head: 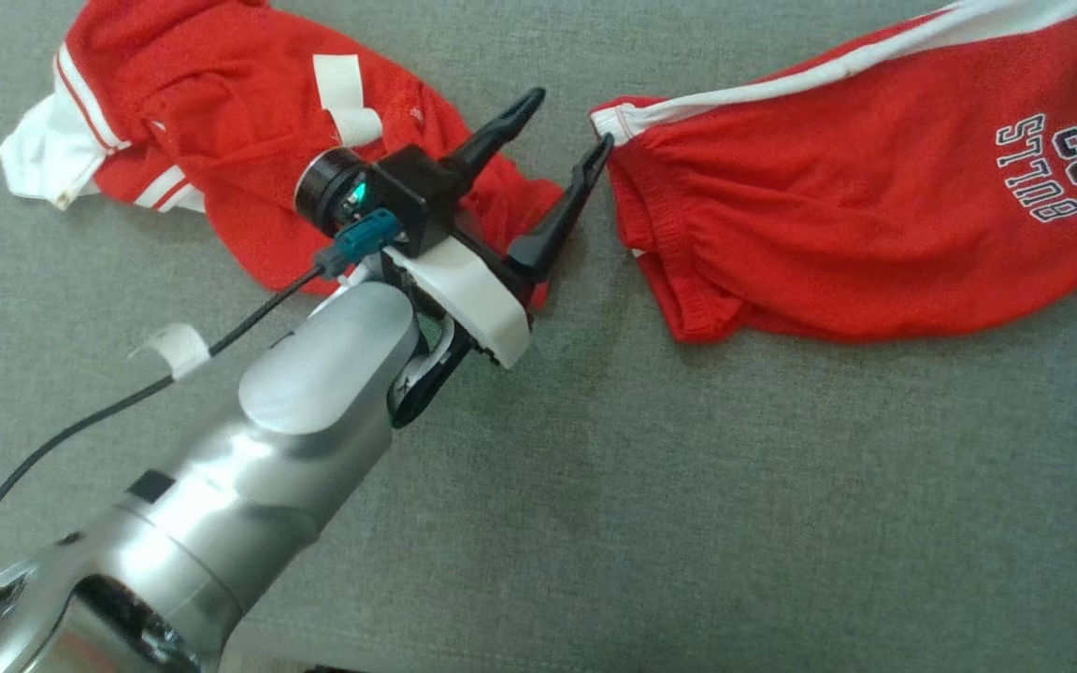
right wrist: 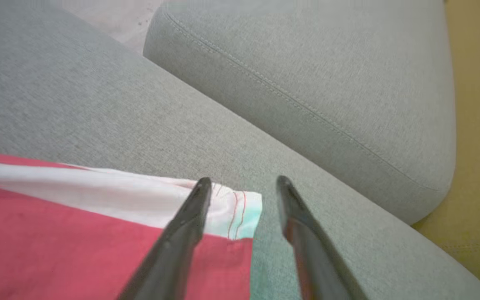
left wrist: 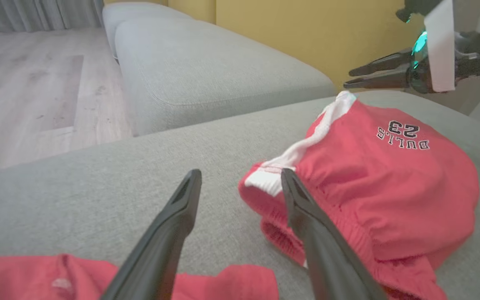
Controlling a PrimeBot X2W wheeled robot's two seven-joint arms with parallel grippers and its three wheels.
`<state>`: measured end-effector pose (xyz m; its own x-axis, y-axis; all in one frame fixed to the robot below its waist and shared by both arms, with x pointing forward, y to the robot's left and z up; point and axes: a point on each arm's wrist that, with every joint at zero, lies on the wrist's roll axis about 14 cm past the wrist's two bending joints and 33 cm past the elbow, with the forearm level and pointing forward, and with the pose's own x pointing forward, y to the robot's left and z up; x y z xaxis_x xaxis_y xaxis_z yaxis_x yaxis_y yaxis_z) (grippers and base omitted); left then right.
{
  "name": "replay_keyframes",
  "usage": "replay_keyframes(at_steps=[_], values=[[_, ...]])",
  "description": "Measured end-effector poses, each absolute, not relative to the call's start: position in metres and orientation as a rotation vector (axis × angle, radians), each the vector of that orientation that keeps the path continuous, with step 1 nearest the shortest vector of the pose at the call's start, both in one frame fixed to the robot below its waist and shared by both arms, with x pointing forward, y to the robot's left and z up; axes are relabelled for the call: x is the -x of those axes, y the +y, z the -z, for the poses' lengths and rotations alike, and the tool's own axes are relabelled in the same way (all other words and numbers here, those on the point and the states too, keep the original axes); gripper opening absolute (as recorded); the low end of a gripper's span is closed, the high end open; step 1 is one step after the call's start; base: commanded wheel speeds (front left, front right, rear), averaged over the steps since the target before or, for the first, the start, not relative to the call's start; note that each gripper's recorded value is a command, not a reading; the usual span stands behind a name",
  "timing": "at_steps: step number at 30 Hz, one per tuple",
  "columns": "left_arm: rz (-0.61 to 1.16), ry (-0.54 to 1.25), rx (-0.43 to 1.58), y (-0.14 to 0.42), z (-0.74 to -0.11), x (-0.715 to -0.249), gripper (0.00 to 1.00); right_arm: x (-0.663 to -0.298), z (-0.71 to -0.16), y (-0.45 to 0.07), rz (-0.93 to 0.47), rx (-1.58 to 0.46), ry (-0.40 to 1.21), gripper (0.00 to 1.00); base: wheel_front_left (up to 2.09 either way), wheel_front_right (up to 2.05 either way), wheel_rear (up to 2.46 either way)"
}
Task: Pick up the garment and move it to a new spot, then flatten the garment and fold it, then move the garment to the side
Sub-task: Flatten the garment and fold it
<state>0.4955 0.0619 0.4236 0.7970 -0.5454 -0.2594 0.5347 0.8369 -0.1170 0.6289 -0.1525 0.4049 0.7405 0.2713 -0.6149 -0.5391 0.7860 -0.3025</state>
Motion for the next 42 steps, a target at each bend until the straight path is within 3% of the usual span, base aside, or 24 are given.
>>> replay_keyframes(at_steps=[5,10,16,25,33,37,42], values=[[0.536,0.226,0.038,0.069,-0.445,-0.501,1.0,-0.634,-0.433,-0.147,-0.448,0.427,0.457,1.0,0.0,0.0,0.0],[0.441,0.134,0.063,0.087,-0.478,-0.505,1.0,-0.633,-0.49,-0.129,-0.448,0.299,0.225,1.0,0.0,0.0,0.0],[0.319,-0.013,0.104,0.108,-0.524,-0.487,1.0,-0.596,-0.52,-0.133,-0.429,0.203,0.061,1.0,0.0,0.0,0.0],[0.21,-0.037,0.194,0.128,-0.52,-0.431,1.0,-0.528,-0.556,-0.14,-0.329,-0.051,-0.095,1.0,0.0,0.0,0.0],[0.21,-0.072,0.211,0.119,-0.519,-0.392,1.0,-0.433,-0.495,-0.145,-0.207,-0.187,-0.006,1.0,0.0,0.0,0.0],[0.185,-0.034,0.245,0.12,-0.503,-0.378,1.0,-0.416,-0.487,-0.143,-0.186,-0.192,0.007,1.0,0.0,0.0,0.0],[0.181,-0.041,0.219,0.126,-0.501,-0.379,1.0,-0.42,-0.485,-0.148,-0.166,-0.154,0.006,1.0,0.0,0.0,0.0]])
